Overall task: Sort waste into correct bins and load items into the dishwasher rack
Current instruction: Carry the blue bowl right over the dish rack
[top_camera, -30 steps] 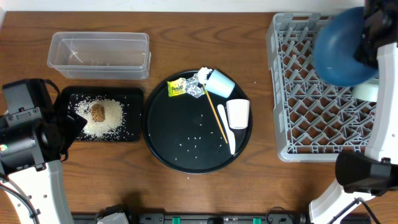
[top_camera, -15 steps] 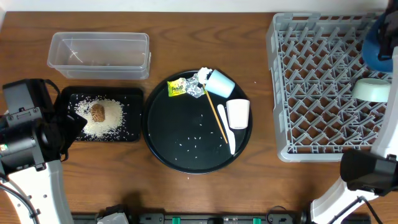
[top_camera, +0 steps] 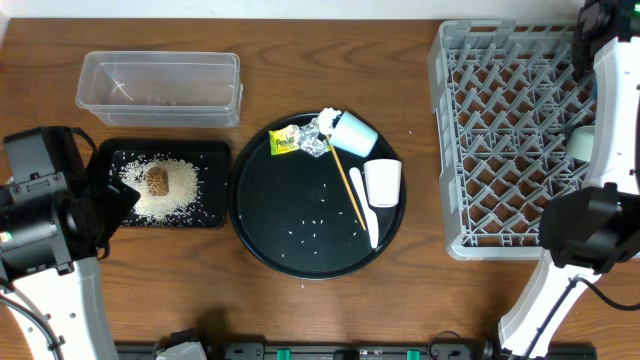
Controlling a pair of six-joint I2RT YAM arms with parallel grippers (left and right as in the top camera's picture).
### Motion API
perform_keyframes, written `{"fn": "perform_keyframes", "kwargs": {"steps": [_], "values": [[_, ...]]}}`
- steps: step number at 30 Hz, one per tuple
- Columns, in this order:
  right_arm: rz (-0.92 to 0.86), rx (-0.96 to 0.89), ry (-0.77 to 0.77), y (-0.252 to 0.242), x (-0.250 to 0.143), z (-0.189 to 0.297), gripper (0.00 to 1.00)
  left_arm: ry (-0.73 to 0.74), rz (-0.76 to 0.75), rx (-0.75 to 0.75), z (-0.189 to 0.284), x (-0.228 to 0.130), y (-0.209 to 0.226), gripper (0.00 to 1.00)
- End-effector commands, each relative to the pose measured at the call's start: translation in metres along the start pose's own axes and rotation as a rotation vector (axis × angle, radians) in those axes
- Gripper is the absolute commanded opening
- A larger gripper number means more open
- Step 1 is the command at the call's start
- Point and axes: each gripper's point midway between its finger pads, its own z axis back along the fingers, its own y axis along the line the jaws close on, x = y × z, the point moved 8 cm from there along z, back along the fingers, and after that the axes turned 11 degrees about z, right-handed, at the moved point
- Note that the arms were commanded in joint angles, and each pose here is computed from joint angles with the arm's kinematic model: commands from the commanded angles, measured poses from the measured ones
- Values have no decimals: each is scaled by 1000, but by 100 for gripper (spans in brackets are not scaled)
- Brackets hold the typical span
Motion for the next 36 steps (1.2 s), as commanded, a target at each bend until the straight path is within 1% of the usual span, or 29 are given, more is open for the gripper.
{"fn": "perform_keyframes", "kwargs": {"steps": [1, 6, 10, 14, 21, 30, 32, 34, 36], "values": [[56, -120, -38, -9, 6, 0, 1, -15, 9, 16, 0, 2, 2, 98], [125, -172, -52, 9, -1, 0, 1, -15, 9, 16, 0, 2, 2, 98], [205, -259, -70, 27, -12, -1, 1, -15, 9, 16, 0, 2, 2, 98], [312, -258, -62, 49, -16, -2, 3, -15, 9, 16, 0, 2, 2, 98], [338, -242, -83, 71, -22, 6, 3, -15, 9, 16, 0, 2, 2, 98], [403, -222, -112, 95, -43, 18, 3, -15, 9, 16, 0, 2, 2, 98], [403, -221, -114, 97, -45, 19, 7, -14, 9, 16, 0, 2, 2, 98], [401, -216, -122, 99, -45, 23, 14, -15, 9, 16, 0, 2, 2, 98], [400, -205, -136, 101, -45, 30, 15, -15, 9, 16, 0, 2, 2, 98]]}}
